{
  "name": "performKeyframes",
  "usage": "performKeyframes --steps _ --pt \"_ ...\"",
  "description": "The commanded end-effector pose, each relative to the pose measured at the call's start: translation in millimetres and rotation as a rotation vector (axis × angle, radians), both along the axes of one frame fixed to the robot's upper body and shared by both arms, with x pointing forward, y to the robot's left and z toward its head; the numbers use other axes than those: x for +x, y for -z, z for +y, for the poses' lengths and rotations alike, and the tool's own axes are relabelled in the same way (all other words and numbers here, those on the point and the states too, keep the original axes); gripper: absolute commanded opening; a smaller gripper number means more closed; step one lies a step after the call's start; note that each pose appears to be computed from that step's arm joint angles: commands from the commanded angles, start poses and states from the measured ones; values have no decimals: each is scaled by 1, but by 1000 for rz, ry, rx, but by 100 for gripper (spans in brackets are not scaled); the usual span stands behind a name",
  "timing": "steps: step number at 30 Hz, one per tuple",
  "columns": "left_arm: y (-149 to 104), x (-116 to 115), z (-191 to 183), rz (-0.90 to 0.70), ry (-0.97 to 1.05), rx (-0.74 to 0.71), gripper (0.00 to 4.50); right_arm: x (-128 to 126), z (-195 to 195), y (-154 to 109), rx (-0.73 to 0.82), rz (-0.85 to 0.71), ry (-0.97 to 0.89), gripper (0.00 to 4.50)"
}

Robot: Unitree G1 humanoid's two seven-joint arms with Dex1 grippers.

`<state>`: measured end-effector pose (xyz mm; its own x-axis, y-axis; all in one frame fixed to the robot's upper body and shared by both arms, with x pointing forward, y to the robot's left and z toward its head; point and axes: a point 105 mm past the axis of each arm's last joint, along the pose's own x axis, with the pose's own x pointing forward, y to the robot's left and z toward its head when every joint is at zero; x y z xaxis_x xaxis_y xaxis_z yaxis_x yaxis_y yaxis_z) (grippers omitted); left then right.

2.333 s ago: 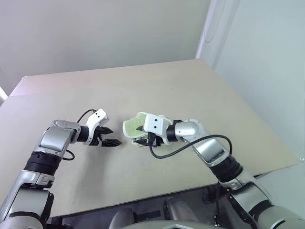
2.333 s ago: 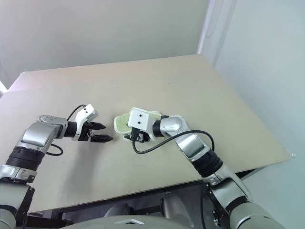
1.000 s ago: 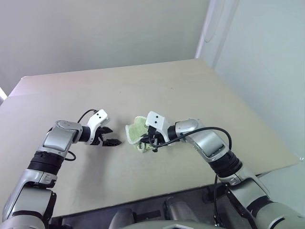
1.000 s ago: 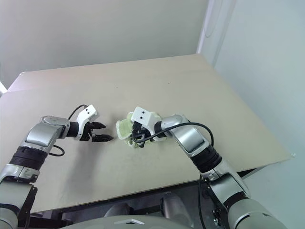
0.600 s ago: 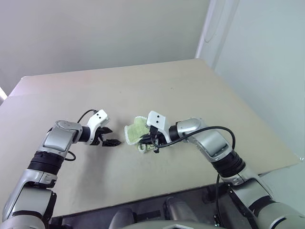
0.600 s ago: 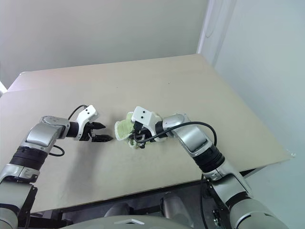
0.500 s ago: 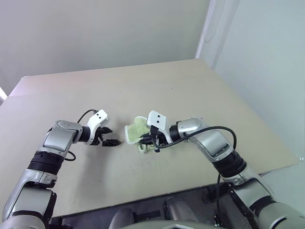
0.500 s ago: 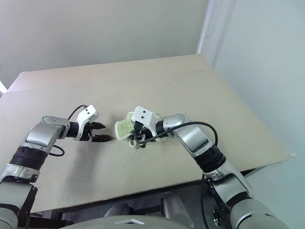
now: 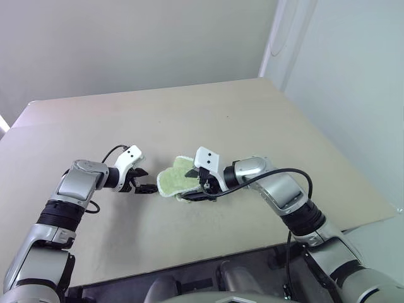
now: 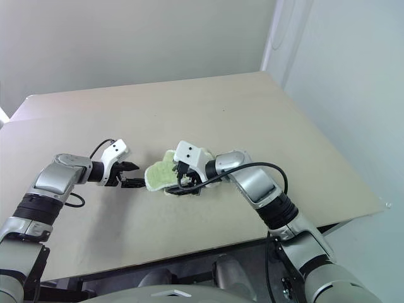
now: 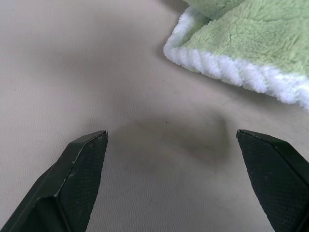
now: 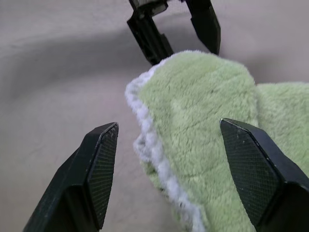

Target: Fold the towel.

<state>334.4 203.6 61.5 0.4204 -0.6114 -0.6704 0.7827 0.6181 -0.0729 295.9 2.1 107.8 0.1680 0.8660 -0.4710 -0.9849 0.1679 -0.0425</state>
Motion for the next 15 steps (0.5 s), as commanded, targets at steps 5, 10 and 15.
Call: performKeyframes --steps 5,10,15 --pt "-13 6 -2 -52 15 13 450 9 9 -11 22 -159 -14 350" --pt "-13 5 -2 -49 17 14 450 9 9 -9 4 -206 -39 265" --pt "-13 5 -2 -49 15 14 450 8 8 -8 -23 -232 -79 265"
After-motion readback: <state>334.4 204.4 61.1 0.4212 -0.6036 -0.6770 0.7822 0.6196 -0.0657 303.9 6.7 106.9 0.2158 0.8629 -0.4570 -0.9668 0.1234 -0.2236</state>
